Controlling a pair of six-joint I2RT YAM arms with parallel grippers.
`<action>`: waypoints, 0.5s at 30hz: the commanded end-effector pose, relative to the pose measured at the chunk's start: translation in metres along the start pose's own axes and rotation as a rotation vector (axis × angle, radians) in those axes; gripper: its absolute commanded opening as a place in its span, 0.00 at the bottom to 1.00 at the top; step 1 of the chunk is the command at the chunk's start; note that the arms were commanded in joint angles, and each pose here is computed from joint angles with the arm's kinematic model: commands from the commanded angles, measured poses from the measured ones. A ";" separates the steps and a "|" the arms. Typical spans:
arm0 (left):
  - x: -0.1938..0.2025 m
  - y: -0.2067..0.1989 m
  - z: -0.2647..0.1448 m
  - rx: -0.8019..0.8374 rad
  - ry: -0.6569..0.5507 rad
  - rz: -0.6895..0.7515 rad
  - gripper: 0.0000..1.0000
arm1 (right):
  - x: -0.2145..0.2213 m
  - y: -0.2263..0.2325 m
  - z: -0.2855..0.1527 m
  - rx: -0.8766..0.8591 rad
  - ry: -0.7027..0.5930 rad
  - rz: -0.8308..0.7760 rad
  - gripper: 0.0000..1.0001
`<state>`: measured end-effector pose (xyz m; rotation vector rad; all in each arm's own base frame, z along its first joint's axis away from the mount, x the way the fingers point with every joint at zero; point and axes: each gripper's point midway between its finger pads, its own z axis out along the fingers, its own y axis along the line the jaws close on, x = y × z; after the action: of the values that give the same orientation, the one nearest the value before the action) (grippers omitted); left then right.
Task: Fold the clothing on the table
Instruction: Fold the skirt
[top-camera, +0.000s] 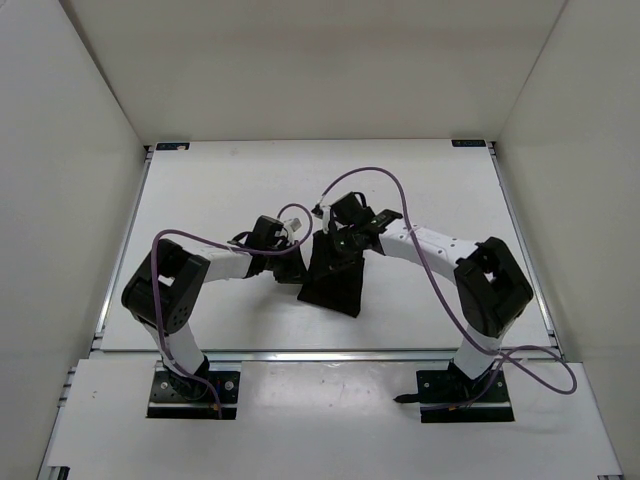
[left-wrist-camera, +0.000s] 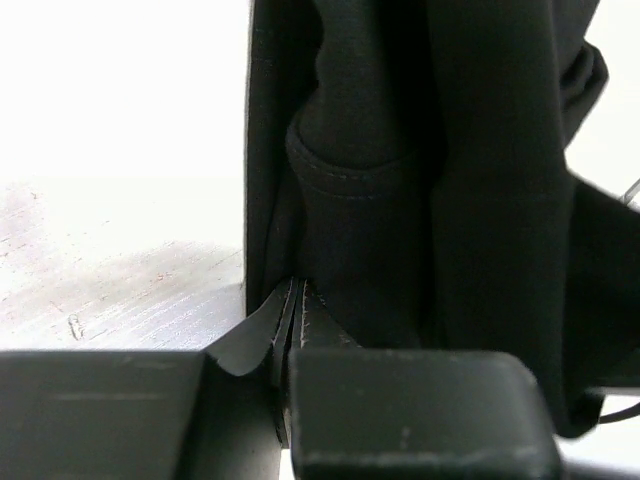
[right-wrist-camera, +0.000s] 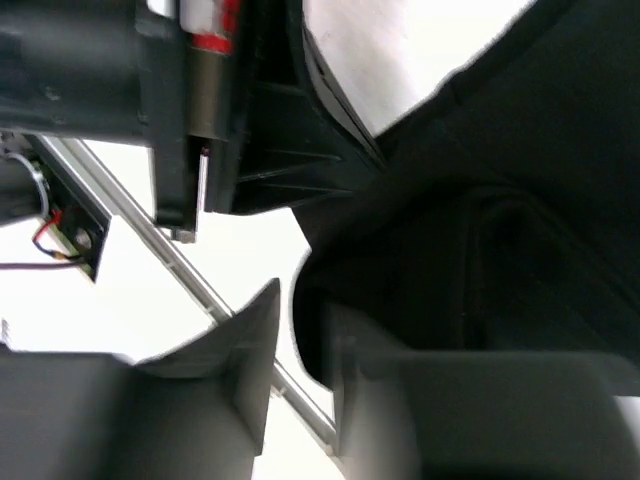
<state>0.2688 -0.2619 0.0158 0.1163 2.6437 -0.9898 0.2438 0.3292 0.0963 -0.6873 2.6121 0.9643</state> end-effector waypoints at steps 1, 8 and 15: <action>0.003 0.010 -0.004 -0.030 -0.005 0.009 0.00 | -0.034 0.026 -0.006 -0.062 -0.075 -0.043 0.26; -0.013 0.009 -0.016 -0.025 -0.046 0.007 0.01 | -0.087 0.040 -0.061 -0.002 -0.222 -0.088 0.87; -0.040 0.005 -0.043 -0.001 -0.123 -0.012 0.00 | -0.061 -0.022 -0.094 0.130 -0.317 0.048 0.23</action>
<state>0.2871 -0.2384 0.0306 0.0691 2.5935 -0.9584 0.2946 0.3042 0.1837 -0.5314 2.3929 0.9025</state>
